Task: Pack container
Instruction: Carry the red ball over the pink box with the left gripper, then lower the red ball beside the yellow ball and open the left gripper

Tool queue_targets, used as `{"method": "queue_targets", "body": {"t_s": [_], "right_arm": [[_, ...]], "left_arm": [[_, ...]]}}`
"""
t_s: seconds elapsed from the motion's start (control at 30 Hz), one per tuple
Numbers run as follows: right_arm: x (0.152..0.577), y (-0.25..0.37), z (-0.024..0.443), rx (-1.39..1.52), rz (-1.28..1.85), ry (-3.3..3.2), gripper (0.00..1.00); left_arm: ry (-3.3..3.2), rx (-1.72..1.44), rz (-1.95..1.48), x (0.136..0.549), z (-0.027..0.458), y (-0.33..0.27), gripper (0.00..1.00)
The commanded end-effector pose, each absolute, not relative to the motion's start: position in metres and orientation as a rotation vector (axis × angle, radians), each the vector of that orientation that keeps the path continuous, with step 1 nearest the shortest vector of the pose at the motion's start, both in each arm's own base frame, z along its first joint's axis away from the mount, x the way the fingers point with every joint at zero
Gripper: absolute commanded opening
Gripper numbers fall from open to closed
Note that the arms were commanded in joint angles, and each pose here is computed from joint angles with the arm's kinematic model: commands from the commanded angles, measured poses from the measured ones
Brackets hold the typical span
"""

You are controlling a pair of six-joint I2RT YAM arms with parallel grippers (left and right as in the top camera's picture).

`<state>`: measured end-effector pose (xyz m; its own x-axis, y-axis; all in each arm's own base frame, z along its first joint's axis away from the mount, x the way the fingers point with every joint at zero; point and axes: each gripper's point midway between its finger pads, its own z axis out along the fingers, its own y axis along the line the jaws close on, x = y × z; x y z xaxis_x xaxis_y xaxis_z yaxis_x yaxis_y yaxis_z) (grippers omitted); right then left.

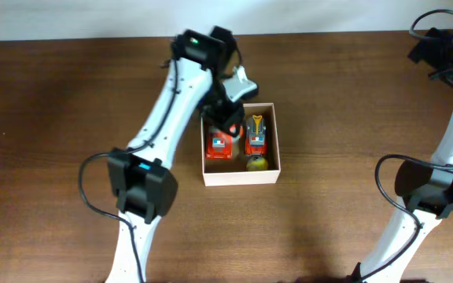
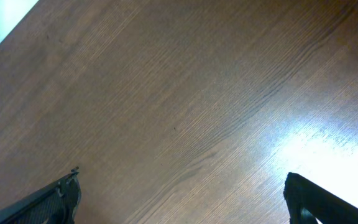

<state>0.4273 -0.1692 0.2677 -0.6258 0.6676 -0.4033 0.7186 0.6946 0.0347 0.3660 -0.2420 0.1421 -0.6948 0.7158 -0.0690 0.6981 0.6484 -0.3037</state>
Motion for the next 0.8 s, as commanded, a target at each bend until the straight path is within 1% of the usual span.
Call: {"method": "queue_targets", "body": {"t_s": [0.0,0.13,0.6,0.77], "right_arm": [[0.424,-0.170,0.276,1.080,-0.198,2.497,0.99],[0.424,-0.170,0.276,1.080,-0.198,2.497,0.99],[0.424,-0.170,0.277,1.080,-0.198,2.496,0.99],[0.424,-0.170,0.276,1.079,-0.198,2.497,0.99]], "left_arm": [[-2.742,-1.199,0.371,0.351,0.126,-0.240,0.45],[-2.694,-1.190,0.358,0.337,0.117,-0.245,0.44],[-2.611,-1.273,0.352,0.306,0.112,-0.277,0.44],[-2.595,-1.280,0.336,0.302,0.108,-0.278,0.44]]}}
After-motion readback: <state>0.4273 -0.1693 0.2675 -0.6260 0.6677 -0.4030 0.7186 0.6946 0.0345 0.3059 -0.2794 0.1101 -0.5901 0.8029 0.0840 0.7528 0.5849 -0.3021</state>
